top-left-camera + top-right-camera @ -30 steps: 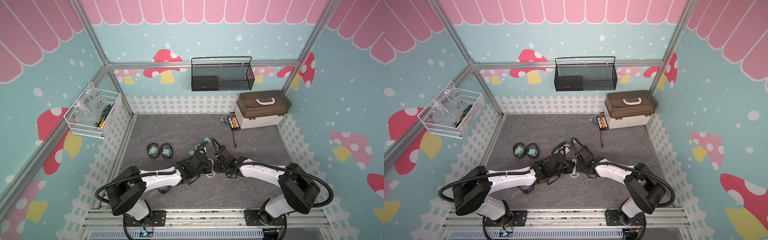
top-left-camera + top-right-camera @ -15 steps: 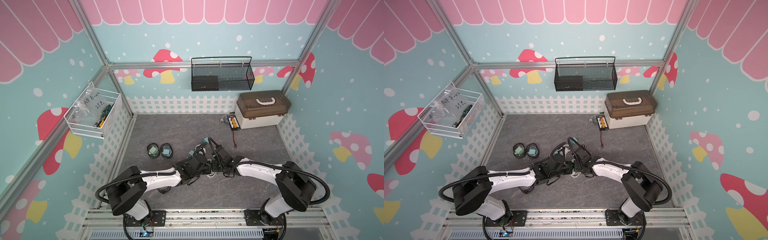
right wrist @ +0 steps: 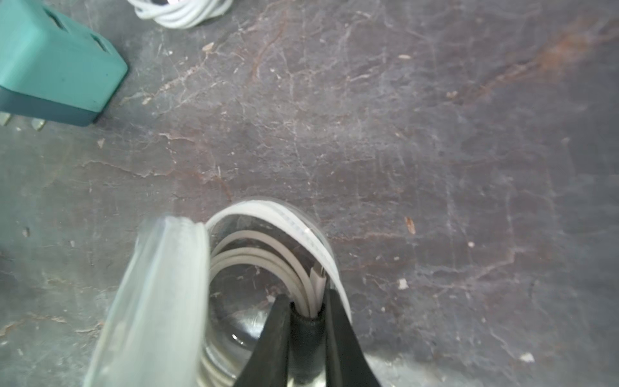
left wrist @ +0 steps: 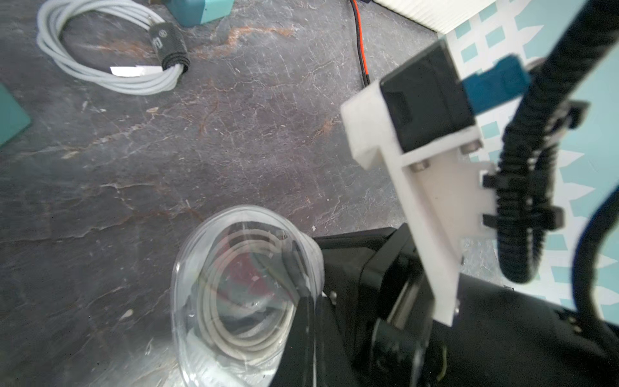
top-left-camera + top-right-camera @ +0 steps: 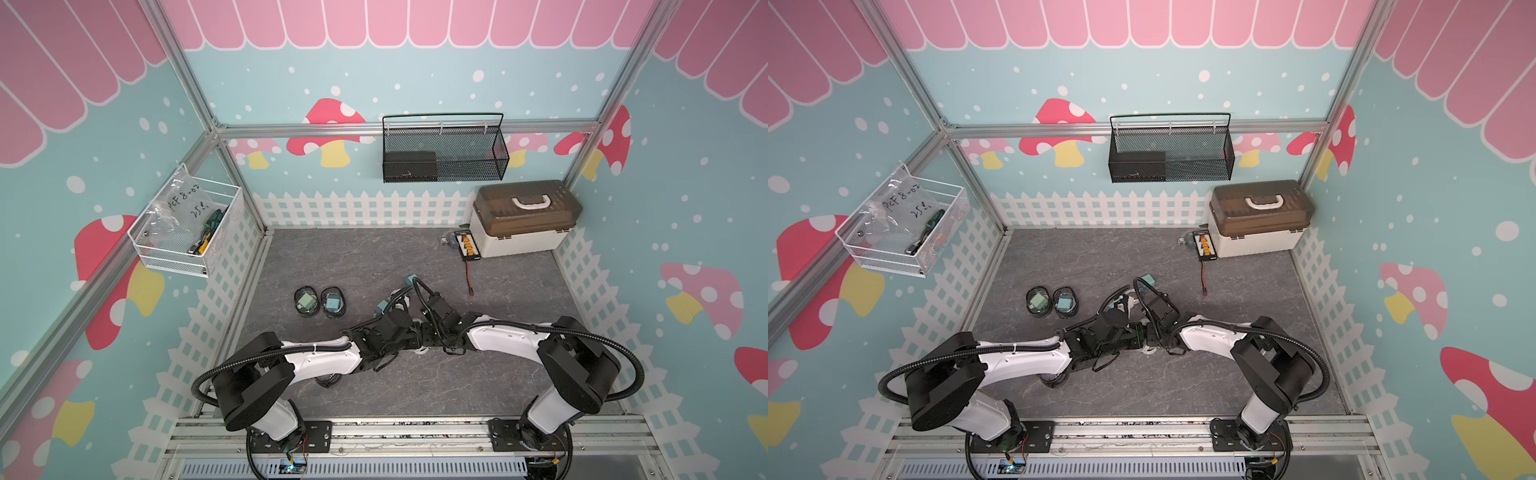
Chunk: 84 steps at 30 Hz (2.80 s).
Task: Pack away charging kits
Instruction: Adjust the charging cable in the storage bag, then pick up the plug from the center of the board.
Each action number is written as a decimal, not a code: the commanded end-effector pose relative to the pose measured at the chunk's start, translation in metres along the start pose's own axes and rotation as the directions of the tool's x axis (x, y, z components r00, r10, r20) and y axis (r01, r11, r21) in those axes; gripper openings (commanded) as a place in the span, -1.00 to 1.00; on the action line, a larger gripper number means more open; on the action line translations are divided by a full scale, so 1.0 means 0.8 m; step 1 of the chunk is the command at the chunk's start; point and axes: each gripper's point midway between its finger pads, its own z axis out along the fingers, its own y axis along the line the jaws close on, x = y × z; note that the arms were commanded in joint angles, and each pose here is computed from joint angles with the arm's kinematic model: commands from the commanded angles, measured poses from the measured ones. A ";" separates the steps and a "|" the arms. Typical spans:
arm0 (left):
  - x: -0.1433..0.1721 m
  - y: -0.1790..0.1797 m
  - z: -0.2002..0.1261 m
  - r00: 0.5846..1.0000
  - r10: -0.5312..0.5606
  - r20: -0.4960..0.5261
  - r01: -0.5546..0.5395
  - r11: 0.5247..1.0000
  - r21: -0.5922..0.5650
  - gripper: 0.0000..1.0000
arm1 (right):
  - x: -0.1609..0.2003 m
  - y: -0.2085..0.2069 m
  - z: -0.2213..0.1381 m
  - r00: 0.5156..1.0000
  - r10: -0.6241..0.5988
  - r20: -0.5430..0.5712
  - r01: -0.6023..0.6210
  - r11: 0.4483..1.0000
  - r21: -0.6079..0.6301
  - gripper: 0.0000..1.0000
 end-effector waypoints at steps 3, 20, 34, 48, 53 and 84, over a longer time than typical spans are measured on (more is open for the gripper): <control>0.002 -0.012 0.000 1.000 -0.027 0.005 0.026 0.998 0.065 -1.00 | -0.005 0.015 0.007 0.998 0.069 -0.011 -0.069 0.997 -0.036 -0.94; 0.006 -0.026 -0.014 0.999 -0.040 0.001 0.039 0.992 0.123 -1.00 | -0.039 -0.005 0.009 0.976 0.214 0.037 -0.215 0.977 0.013 -1.00; 0.004 -0.025 -0.020 0.999 -0.040 0.014 0.038 0.993 0.113 -1.00 | -0.058 0.002 -0.018 0.977 0.195 0.092 -0.197 0.980 0.009 -0.31; -0.025 0.059 -0.081 0.991 -0.084 0.101 0.092 0.993 -0.078 -1.00 | -0.114 -0.018 -0.072 0.971 0.084 0.224 -0.100 0.993 0.060 0.00; -0.028 0.111 -0.111 0.984 -0.127 0.121 0.147 0.975 -0.166 -1.00 | -0.161 -0.006 -0.046 0.978 -0.012 0.210 -0.022 0.986 0.163 0.21; -0.037 0.127 -0.109 0.978 -0.179 0.102 0.190 0.975 -0.112 -1.00 | -0.193 -0.062 0.057 0.997 0.002 0.074 -0.035 0.895 0.445 0.42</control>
